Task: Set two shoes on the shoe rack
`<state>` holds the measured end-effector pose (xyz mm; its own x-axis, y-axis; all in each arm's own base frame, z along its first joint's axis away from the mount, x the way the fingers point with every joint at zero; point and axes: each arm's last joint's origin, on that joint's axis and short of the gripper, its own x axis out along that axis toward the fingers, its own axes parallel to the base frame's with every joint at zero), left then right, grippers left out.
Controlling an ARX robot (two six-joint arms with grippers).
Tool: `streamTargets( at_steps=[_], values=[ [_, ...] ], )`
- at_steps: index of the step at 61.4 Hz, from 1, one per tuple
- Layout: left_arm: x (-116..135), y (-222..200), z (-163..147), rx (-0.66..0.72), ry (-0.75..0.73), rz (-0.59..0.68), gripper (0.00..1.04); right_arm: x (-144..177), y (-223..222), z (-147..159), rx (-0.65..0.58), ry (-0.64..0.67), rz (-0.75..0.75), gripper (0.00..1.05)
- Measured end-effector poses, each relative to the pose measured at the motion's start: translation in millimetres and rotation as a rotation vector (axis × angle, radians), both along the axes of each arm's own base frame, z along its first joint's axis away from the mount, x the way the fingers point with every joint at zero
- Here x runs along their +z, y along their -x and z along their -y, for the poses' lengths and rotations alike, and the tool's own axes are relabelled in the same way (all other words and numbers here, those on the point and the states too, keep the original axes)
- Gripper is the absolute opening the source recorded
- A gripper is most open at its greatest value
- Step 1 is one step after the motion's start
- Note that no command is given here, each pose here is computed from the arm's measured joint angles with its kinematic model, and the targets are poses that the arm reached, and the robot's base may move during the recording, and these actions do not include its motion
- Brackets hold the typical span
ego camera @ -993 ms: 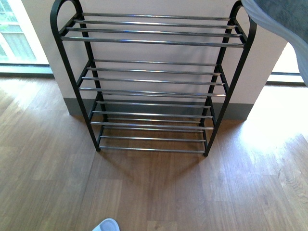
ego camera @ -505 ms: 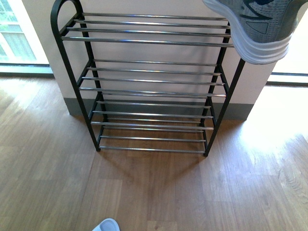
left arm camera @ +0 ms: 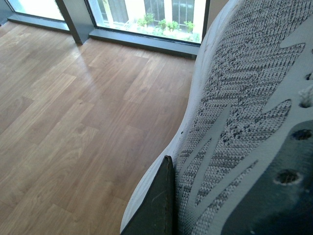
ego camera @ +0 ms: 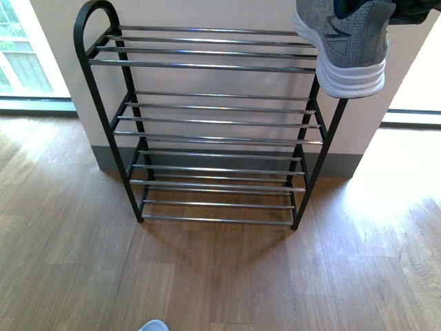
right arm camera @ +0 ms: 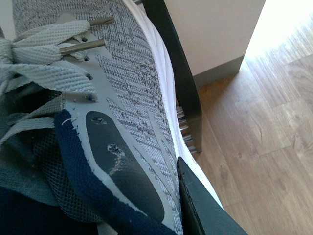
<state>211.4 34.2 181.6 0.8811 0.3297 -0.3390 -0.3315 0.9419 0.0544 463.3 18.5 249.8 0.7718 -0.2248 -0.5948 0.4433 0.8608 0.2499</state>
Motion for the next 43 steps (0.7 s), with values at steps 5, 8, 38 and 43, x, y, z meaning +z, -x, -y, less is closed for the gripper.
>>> streamTargets(
  at_steps=[5,8,38,43],
  values=[
    [0.0,0.0,0.0,0.000,0.000,0.000,0.02,0.5,-5.1,-0.3,-0.007,-0.007,-0.006,0.01],
    [0.0,0.0,0.0,0.000,0.000,0.000,0.02,1.4,-8.1,-0.4,-0.010,-0.011,-0.006,0.01],
    [0.0,0.0,0.0,0.000,0.000,0.000,0.02,-12.4,-23.5,3.6,0.008,-0.058,-0.036,0.01],
    [0.0,0.0,0.0,0.000,0.000,0.000,0.02,-12.9,-23.5,4.1,0.000,-0.052,-0.040,0.01]
  ],
)
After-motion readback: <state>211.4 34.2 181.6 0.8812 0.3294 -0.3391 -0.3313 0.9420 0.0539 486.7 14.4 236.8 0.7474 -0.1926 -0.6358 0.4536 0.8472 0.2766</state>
